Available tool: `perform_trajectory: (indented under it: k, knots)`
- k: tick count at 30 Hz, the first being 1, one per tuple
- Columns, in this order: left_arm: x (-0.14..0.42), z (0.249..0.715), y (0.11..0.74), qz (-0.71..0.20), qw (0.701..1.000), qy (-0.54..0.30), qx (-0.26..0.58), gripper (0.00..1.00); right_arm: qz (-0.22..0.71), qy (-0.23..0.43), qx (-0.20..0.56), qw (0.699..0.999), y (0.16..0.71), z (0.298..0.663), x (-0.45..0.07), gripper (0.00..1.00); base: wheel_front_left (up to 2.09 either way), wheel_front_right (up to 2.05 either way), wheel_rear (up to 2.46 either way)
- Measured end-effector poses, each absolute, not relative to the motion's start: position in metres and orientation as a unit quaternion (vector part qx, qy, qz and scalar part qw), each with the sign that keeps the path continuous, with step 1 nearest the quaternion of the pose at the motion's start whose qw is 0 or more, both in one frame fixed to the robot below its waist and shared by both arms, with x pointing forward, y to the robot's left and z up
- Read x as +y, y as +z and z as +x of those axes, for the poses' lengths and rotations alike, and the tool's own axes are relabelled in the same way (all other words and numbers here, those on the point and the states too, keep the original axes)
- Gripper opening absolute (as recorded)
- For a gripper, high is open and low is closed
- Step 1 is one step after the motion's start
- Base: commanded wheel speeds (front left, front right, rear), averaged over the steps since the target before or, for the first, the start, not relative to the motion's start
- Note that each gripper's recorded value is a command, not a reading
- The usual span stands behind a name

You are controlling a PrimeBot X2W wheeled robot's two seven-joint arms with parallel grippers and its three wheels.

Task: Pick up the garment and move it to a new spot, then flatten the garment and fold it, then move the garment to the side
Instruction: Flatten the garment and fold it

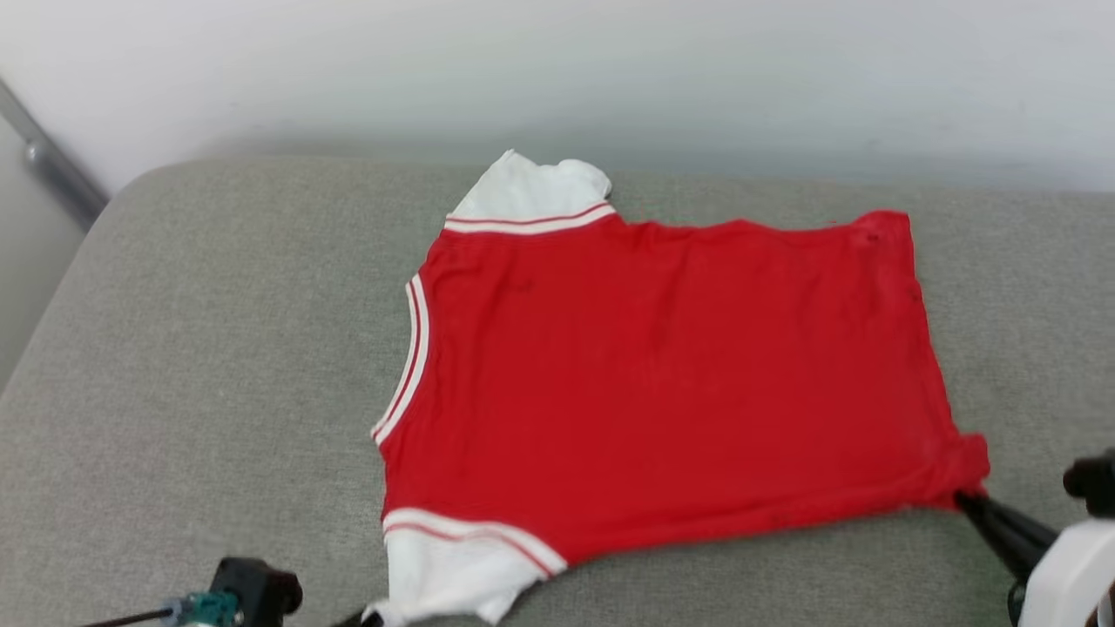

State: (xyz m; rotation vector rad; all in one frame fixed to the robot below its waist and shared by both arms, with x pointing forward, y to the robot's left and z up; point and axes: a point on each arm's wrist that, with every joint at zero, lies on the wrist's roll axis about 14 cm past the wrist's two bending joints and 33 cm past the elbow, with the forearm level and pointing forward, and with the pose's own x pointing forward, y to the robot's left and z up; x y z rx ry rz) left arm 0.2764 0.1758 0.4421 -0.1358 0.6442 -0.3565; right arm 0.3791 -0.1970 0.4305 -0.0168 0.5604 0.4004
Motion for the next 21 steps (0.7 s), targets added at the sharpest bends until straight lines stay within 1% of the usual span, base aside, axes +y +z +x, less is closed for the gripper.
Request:
perform_trajectory:
  k: [4, 11, 15, 21]
  knots:
    - [0.170, 0.256, 0.435, -0.076, 0.915, -0.187, 0.350, 0.00, 0.013, 0.197, 0.296, 0.934, 0.427, 0.351, -0.197, 0.00, 0.00, 0.00, 0.00]
    - [0.168, 0.269, 0.448, -0.078, 0.924, -0.194, 0.319, 0.00, 0.036, 0.182, 0.294, 0.938, 0.436, 0.336, -0.202, 0.00, 0.00, 0.00, 0.00]
    - [0.172, 0.288, 0.461, -0.063, 0.934, -0.197, 0.290, 0.00, 0.055, 0.177, 0.293, 0.938, 0.440, 0.338, -0.201, 0.00, 0.00, 0.00, 0.00]
    - [0.173, 0.337, 0.493, -0.043, 0.953, -0.206, 0.220, 0.00, 0.049, 0.181, 0.293, 0.937, 0.445, 0.353, -0.202, 0.00, 0.00, 0.00, 0.00]
